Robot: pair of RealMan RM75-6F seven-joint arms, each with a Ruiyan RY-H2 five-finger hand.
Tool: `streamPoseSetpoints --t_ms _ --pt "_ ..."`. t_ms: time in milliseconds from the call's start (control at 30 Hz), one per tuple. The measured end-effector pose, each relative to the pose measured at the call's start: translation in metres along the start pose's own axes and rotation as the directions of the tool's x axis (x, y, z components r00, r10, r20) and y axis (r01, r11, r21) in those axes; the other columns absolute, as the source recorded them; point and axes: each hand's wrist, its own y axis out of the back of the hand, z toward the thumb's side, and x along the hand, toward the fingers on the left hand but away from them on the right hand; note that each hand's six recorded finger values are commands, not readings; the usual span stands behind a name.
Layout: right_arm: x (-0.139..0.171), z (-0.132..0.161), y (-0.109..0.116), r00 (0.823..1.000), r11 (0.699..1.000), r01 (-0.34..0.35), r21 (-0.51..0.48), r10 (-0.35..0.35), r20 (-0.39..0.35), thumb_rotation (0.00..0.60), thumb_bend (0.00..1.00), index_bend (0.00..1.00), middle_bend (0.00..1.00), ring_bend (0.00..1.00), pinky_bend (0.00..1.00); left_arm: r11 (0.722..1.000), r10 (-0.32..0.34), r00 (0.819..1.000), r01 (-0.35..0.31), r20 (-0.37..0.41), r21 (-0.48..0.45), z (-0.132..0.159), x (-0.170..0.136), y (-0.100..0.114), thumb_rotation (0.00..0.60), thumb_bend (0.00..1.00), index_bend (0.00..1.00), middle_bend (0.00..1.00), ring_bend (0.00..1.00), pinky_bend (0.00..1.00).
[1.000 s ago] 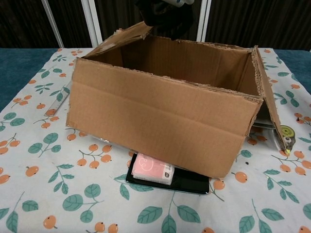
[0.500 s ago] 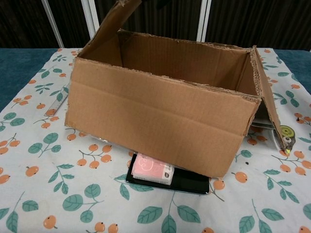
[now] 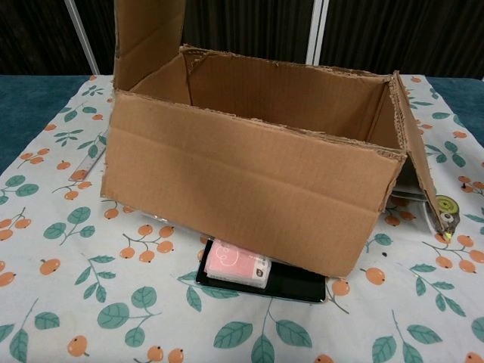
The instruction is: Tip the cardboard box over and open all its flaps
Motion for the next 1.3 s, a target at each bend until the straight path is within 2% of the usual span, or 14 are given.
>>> streamPoseSetpoints --t_ms 467,867,967,1067,1133,1233,1300 --pt "0.001 0.001 -0.002 1.0 1.0 -0.008 -0.004 0.008 0.0 0.6 0.51 0.1 0.0 0.04 0.22 0.997 -0.078 0.995 0.076 -0.068 -0.03 -0.018 -0.04 -0.042 0.6 0.87 0.42 0.53 0.44 0.48" --pt "0.001 0.002 -0.004 1.0 1.0 -0.016 -0.009 0.016 0.001 0.6 0.51 0.1 0.0 0.04 0.22 0.987 -0.147 0.974 0.133 -0.173 -0.094 -0.046 -0.086 -0.08 0.6 0.84 0.41 0.52 0.44 0.48" --pt "0.002 0.003 -0.005 1.0 1.0 -0.022 -0.005 0.022 -0.003 0.6 0.51 0.1 0.0 0.04 0.22 0.981 -0.171 0.967 0.149 -0.19 -0.122 -0.048 -0.096 -0.094 0.6 0.75 0.4 0.51 0.42 0.48" --pt "0.002 0.004 -0.005 1.0 1.0 -0.023 -0.002 0.023 -0.006 0.6 0.51 0.1 0.0 0.04 0.22 0.977 -0.172 0.963 0.14 -0.206 -0.159 -0.047 -0.102 -0.104 0.6 0.57 0.33 0.42 0.36 0.42" --pt "0.003 0.004 -0.004 1.0 1.0 -0.02 -0.002 0.02 -0.007 0.6 0.51 0.1 0.0 0.04 0.22 0.974 -0.159 0.962 0.115 -0.224 -0.197 -0.046 -0.105 -0.11 0.6 0.42 0.26 0.29 0.26 0.33" --pt "0.003 0.003 -0.003 1.0 1.0 -0.015 -0.002 0.015 -0.006 0.6 0.51 0.09 0.0 0.04 0.22 0.962 -0.129 0.956 0.055 -0.265 -0.269 -0.041 -0.112 -0.12 0.6 0.25 0.13 0.07 0.08 0.19" --pt "0.003 0.003 -0.002 1.0 1.0 -0.013 -0.001 0.013 -0.006 0.6 0.5 0.09 0.0 0.04 0.22 0.946 -0.102 0.947 -0.002 -0.304 -0.324 -0.036 -0.118 -0.126 0.6 0.18 0.06 0.01 0.01 0.13"
